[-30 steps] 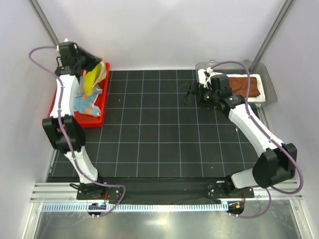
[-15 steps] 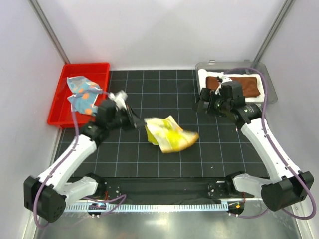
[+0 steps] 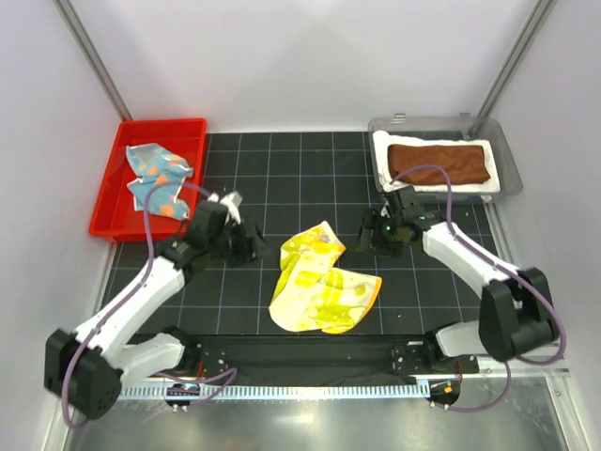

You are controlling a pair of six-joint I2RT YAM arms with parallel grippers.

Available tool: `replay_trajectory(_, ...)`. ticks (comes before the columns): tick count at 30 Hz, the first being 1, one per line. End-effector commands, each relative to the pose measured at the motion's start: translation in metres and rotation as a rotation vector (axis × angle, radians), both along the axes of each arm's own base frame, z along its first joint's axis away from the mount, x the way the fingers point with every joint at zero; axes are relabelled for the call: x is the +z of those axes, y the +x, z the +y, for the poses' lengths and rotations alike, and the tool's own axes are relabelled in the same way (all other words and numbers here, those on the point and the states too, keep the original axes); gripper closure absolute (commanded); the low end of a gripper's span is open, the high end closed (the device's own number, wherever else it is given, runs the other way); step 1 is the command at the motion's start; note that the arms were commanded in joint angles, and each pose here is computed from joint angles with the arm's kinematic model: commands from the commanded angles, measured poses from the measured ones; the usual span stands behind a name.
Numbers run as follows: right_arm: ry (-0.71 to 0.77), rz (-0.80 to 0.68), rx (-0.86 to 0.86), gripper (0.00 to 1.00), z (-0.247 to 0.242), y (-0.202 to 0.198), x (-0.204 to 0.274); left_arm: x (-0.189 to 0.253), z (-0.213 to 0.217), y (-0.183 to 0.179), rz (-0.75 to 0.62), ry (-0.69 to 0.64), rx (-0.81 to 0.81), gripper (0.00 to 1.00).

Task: Fold and stack the towels
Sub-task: Move the towel to the center of the board, then flatten out the crumpled towel

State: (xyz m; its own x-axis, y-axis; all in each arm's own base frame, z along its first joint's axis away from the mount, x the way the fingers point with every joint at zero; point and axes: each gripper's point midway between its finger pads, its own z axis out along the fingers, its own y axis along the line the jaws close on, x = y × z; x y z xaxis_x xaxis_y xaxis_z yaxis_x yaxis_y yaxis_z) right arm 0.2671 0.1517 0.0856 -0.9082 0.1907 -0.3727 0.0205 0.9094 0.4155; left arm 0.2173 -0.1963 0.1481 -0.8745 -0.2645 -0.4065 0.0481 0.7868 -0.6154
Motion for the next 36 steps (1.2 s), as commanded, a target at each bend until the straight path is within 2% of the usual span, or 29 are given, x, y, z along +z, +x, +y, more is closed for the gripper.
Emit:
replay_trajectory(1, 0.104, -0.103, 0.047, 0.33, 0.031, 0.042, 0.016, 0.025, -0.032, 0.061, -0.168, 0.017, -0.135, 0.42)
replay_trajectory(3, 0.048, -0.101, -0.039, 0.36, 0.02, 0.052, 0.014, 0.032, -0.053, 0.082, -0.219, 0.017, -0.25, 0.46)
replay_trajectory(5, 0.037, -0.107, -0.084, 0.37, 0.014, 0.054, 0.015, 0.016, -0.078, 0.098, -0.198, 0.009, -0.378, 0.52)
replay_trajectory(7, 0.06, -0.121, -0.102, 0.39, 0.011, 0.052, 0.022, 0.022, -0.098, 0.116, -0.295, 0.065, -0.507, 0.53)
replay_trajectory(8, 0.077, -0.138, -0.095, 0.38, 0.012, 0.052, 0.028, 0.016, -0.103, 0.12, -0.297, 0.082, -0.545, 0.52)
replay_trajectory(10, 0.104, -0.152, -0.082, 0.38, 0.013, 0.051, 0.036, -0.012, -0.112, 0.129, -0.209, 0.117, -0.602, 0.54)
replay_trajectory(12, 0.121, -0.177, -0.08, 0.39, 0.012, 0.051, 0.047, -0.036, -0.122, 0.118, -0.108, 0.066, -0.7, 0.57)
replay_trajectory(14, 0.151, -0.188, -0.048, 0.38, 0.018, 0.05, 0.054, -0.043, -0.129, 0.116, -0.09, 0.024, -0.733, 0.57)
replay_trajectory(20, 0.161, -0.187, -0.026, 0.38, 0.021, 0.049, 0.05, -0.078, -0.141, 0.102, -0.046, 0.009, -0.829, 0.55)
replay_trajectory(25, 0.189, -0.177, -0.001, 0.38, 0.027, 0.048, 0.047, -0.095, -0.143, 0.094, -0.069, 0.017, -0.913, 0.54)
replay_trajectory(34, 0.175, -0.172, 0.023, 0.38, 0.025, 0.046, 0.04, -0.119, -0.144, 0.097, -0.055, 0.061, -0.912, 0.54)
replay_trajectory(36, 0.158, -0.162, 0.028, 0.38, 0.024, 0.046, 0.033, -0.113, -0.145, 0.104, -0.105, 0.093, -0.898, 0.54)
